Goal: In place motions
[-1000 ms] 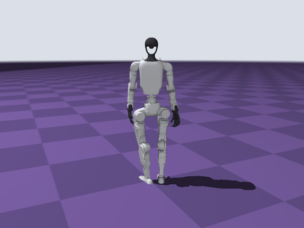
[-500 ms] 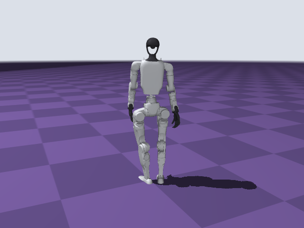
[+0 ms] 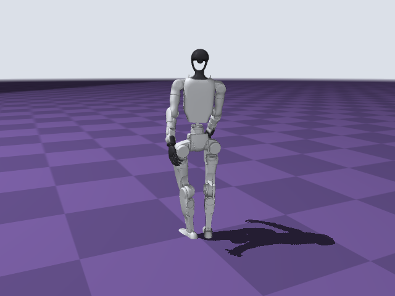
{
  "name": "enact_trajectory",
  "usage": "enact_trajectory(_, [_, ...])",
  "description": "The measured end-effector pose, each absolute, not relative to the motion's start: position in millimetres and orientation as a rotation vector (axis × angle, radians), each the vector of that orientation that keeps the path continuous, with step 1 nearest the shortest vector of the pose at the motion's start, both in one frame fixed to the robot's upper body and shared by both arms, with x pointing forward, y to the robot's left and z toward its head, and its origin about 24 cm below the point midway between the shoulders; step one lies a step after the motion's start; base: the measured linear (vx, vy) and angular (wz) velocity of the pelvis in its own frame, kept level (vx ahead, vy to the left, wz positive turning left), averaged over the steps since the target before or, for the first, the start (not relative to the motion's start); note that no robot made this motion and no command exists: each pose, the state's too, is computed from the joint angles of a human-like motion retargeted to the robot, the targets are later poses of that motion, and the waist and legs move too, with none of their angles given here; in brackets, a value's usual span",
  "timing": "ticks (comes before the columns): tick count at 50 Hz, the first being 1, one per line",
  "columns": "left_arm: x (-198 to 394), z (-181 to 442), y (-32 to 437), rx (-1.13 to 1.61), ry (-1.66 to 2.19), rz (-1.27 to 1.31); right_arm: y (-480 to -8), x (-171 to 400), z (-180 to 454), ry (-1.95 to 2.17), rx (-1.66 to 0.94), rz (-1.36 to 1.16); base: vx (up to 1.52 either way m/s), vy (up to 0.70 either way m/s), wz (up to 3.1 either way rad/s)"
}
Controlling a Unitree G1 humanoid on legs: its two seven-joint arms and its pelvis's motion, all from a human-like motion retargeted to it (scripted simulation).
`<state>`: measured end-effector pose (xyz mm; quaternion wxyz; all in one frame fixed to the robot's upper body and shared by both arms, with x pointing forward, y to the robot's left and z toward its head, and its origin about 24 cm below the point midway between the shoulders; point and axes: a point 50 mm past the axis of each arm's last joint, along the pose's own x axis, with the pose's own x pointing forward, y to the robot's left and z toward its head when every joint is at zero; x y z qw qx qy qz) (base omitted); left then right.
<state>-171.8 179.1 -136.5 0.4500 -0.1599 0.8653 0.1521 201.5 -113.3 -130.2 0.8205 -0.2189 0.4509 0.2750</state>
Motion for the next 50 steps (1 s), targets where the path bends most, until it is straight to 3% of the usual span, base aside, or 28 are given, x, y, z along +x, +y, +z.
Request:
enact_trajectory(8, [-27.2,-175.1,173.6,-0.339,1.792,0.247,-178.9,66.8,-175.9,1.525,-0.559,0.538,0.0,-0.04,-0.22])
enact_trajectory(16, [140.3,-158.3,178.0,-0.237,1.318,0.072,-242.9,-68.8,-157.4,2.028,-0.522,0.332,-0.01,-0.03,-0.32])
enact_trajectory(20, [193.4,-137.3,181.7,-0.191,1.131,0.062,-260.4,-106.6,-143.5,2.127,-0.428,0.137,-0.02,-0.02,-0.23])
enact_trajectory(25, [215.4,-125.7,181.7,-0.162,1.033,0.05,-266.1,-131.9,-133.1,2.183,-0.319,-0.091,0.0,0.0,0.0])
enact_trajectory(30, [188.2,-140.3,177.0,-0.134,1.125,0.012,-253.0,-125.0,-139.6,2.163,-0.259,-0.092,0.0,0.02,0.15])
enact_trajectory(35, [111.3,-167.1,174.5,-0.118,1.395,0.001,-229.5,-78.1,-159.6,2.024,-0.286,0.101,0.0,0.05,0.36])
enact_trajectory(42, [-42.1,-174.3,171.0,-0.235,1.842,0.172,-191.9,43.9,-176.5,1.641,-0.442,0.437,0.01,0.04,0.26])
enact_trajectory(50, [-175.2,-134.8,179.9,-0.464,2.111,0.426,-139.0,171.6,-148.2,1.144,-0.493,0.557,0.0,0.0,0.04])
